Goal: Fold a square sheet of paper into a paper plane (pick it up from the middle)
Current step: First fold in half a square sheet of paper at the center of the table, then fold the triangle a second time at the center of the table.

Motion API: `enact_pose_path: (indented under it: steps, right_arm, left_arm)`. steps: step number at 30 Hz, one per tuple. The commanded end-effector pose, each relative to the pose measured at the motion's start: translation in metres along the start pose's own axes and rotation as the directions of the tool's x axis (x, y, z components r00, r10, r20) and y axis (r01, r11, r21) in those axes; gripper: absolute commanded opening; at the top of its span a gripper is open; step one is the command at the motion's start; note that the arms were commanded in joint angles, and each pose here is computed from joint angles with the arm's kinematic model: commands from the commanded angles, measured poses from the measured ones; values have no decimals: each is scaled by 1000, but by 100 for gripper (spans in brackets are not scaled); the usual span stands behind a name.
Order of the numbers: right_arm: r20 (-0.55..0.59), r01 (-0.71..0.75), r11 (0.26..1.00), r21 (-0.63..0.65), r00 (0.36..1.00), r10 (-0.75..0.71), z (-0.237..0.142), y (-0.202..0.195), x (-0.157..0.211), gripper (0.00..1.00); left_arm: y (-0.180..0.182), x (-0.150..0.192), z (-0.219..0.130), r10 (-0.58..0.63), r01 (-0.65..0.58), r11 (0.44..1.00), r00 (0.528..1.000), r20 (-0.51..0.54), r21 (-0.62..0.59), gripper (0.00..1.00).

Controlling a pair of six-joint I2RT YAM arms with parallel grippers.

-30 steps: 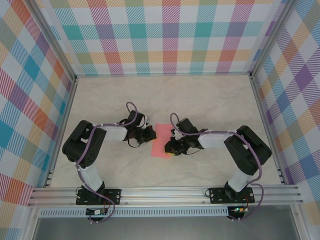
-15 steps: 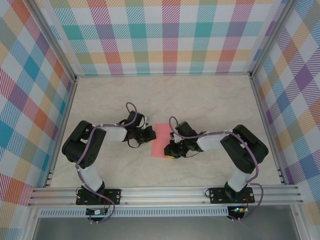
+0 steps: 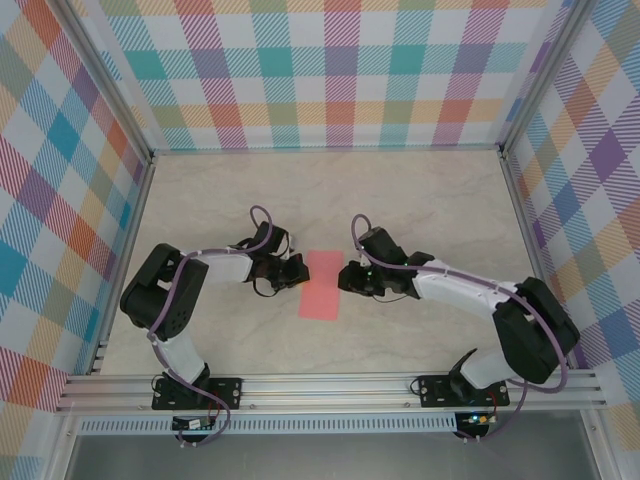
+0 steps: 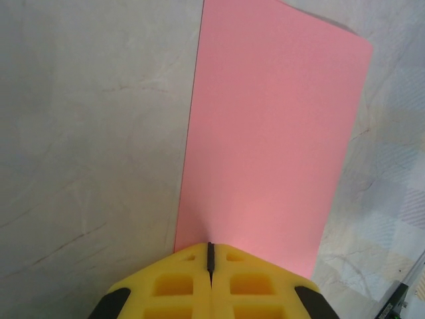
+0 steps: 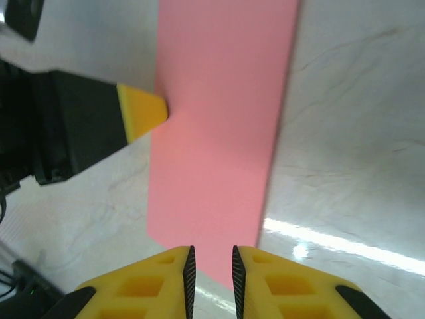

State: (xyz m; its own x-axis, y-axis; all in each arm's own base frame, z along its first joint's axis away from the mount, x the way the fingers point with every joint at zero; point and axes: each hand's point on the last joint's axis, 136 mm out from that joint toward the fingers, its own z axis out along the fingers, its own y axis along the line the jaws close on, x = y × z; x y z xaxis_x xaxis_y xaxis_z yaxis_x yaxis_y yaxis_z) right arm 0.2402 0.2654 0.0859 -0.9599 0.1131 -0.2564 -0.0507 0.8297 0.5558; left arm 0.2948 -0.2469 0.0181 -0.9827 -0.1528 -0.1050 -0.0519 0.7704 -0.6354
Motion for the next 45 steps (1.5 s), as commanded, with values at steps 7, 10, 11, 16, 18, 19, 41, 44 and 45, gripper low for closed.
enact_pose_path:
  steps: [7, 10, 11, 16, 18, 19, 41, 44, 45]
  right_arm:
    - [161, -48, 977, 206, 987, 14, -29, -39, -17, 31]
    - [191, -63, 977, 204, 981, 23, -35, -39, -20, 33]
    - [204, -70, 977, 203, 979, 28, -38, -39, -21, 36]
    - [274, -105, 972, 211, 961, 45, -54, -41, -29, 53]
    - [291, -108, 966, 233, 956, 37, -61, -41, -33, 64]
    - [294, -102, 965, 242, 955, 28, -64, -40, -35, 68]
    - [23, -23, 982, 187, 1000, 19, 4, 12, -45, 98]
    - [-15, -40, 987, 154, 999, 43, 18, 17, -41, 96]
    - [-24, -45, 988, 149, 998, 49, 21, 18, -40, 94]
  left_arm:
    - [33, 33, -4, -131, 124, 985, 990, -54, -120, 0]
    - [34, 35, -8, -144, 138, 983, 989, -37, -120, 0]
    - [34, 35, -9, -147, 143, 983, 989, -30, -116, 0]
    - [29, 32, -18, -146, 145, 984, 989, 1, -108, 0]
    - [27, 29, -22, -139, 140, 984, 990, 17, -110, 0]
    - [26, 27, -24, -135, 137, 984, 991, 27, -110, 0]
    - [33, 3, -99, -151, 185, 978, 946, 288, -94, 27]
    - [39, 4, -111, -178, 211, 975, 933, 312, -75, 39]
    - [40, 4, -114, -190, 220, 973, 930, 314, -63, 43]
